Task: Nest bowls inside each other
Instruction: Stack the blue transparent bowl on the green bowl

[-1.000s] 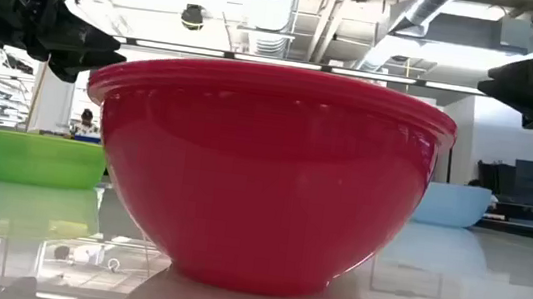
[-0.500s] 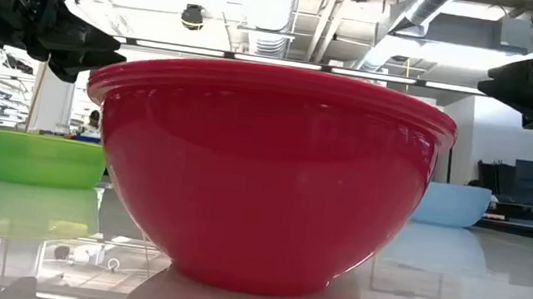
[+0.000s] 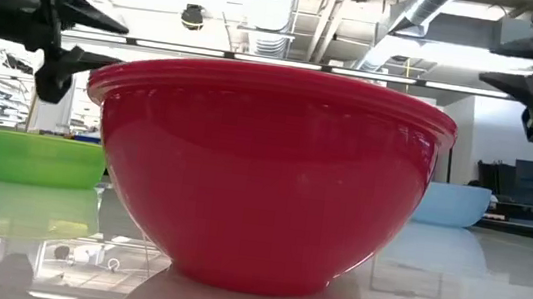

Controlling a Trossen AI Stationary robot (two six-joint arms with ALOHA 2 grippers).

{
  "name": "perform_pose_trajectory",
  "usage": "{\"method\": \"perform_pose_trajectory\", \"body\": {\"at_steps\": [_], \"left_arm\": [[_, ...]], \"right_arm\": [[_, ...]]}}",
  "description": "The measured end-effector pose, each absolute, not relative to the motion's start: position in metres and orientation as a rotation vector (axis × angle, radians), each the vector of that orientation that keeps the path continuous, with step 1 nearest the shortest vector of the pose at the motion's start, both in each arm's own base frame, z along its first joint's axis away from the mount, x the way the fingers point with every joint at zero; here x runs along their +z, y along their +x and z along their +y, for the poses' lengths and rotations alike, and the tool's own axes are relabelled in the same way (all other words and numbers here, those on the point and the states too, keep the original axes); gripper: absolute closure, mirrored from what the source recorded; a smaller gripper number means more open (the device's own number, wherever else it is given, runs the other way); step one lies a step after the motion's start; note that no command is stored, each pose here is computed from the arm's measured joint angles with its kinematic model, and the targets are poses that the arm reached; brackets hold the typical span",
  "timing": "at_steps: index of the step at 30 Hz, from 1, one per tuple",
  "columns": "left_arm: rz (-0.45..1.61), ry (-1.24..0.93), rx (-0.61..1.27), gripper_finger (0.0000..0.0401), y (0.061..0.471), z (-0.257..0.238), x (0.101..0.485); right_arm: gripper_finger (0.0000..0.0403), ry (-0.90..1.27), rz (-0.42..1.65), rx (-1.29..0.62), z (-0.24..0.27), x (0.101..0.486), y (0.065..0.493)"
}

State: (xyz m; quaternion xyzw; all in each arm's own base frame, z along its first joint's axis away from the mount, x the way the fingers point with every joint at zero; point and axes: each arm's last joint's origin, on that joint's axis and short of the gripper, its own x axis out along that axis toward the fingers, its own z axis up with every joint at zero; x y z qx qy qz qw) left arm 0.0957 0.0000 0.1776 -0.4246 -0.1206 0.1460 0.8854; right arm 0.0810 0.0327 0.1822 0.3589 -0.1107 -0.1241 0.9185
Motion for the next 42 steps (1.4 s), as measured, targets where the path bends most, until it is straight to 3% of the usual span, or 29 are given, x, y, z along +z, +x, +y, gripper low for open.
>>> {"method": "perform_pose_trajectory", "body": {"at_steps": [3,9,14,20,25,34,42], "left_arm": [[-0.325,-1.100,0.343,0.0211,0.095,0.002,0.177],[-0.465,-1.269,0.424,0.0211,0.093,0.005,0.180],[-0.593,-1.221,0.316,0.0211,0.089,0.005,0.198],[-0.885,-1.051,0.137,0.0211,0.069,0.007,0.232],[-0.965,-0.938,0.144,0.0211,0.061,0.009,0.246],[-0.932,-0.813,0.294,0.0211,0.061,0.011,0.252],[-0.884,-0.827,0.254,0.0211,0.065,0.009,0.249]], "right_arm": [[0.0211,0.921,-0.303,-0.277,0.030,0.187,0.080],[0.0211,0.958,-0.455,-0.332,0.018,0.204,0.078],[0.0211,0.776,-0.774,-0.190,0.004,0.245,0.060],[0.0211,0.494,-0.901,-0.336,-0.008,0.298,0.038],[0.0211,0.306,-0.638,-0.403,-0.008,0.340,0.044],[0.0210,-0.028,0.214,-0.566,-0.008,0.363,0.067],[0.0161,-0.003,0.513,-0.639,-0.013,0.347,0.091]]}}
